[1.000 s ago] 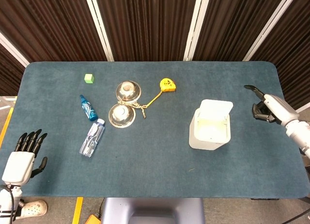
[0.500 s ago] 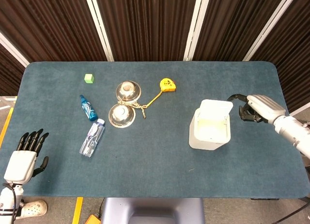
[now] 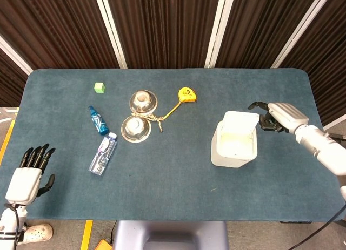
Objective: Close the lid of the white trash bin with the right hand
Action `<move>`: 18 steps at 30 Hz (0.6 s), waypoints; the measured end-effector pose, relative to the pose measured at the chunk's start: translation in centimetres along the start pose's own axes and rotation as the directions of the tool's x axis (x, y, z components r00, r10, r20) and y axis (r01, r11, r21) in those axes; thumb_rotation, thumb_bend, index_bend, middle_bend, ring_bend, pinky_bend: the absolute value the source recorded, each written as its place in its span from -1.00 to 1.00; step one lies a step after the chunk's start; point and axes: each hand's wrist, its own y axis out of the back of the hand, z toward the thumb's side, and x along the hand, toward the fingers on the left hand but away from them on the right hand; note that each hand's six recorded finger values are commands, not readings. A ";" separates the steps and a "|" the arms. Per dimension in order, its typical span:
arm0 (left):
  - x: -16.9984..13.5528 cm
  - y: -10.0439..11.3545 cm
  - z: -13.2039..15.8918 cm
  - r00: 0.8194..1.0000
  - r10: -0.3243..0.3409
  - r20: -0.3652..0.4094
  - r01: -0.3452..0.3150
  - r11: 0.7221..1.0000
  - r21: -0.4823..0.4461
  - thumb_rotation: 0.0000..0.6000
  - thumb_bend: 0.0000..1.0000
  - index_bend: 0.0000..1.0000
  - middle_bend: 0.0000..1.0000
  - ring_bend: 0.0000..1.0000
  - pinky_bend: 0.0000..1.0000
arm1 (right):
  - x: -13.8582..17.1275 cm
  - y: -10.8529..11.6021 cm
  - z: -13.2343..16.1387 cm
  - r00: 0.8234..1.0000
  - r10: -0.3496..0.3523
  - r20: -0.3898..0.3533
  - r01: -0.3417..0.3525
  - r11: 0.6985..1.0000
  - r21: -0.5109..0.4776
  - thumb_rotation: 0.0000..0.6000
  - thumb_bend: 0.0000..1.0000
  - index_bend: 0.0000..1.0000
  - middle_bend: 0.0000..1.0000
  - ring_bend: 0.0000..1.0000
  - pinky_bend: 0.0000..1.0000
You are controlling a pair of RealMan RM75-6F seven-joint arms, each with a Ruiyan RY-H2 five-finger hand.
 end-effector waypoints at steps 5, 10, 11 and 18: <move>-0.1 -0.1 0.1 1.000 -0.002 0.005 0.002 1.000 0.001 1.00 -0.09 -0.88 -1.00 -1.00 -0.98 | -0.2 -0.8 0.6 1.000 0.024 0.000 -0.024 1.000 0.009 0.06 0.67 -0.32 1.00 1.00 1.00; -0.1 -0.2 0.2 1.000 -0.006 0.007 0.006 1.000 0.001 1.00 -0.09 -0.88 -1.00 -1.00 -0.97 | 0.1 -1.2 0.8 0.999 0.034 0.000 -0.034 0.999 0.019 0.06 0.67 -0.30 1.00 1.00 1.00; -0.1 -0.2 0.3 1.000 -0.007 0.010 0.007 1.000 0.000 1.00 -0.09 -0.88 -1.00 -1.00 -0.97 | 0.2 -1.3 0.8 0.999 0.035 -0.001 -0.035 0.999 0.019 0.05 0.67 -0.30 1.00 1.00 1.00; -0.3 -0.3 0.6 1.000 -0.015 0.022 0.015 1.000 0.001 1.00 -0.09 -0.88 -1.00 -1.00 -0.97 | 2.6 -2.1 1.4 0.999 0.032 -0.039 -0.029 0.997 0.076 0.05 0.67 -0.30 1.00 1.00 1.00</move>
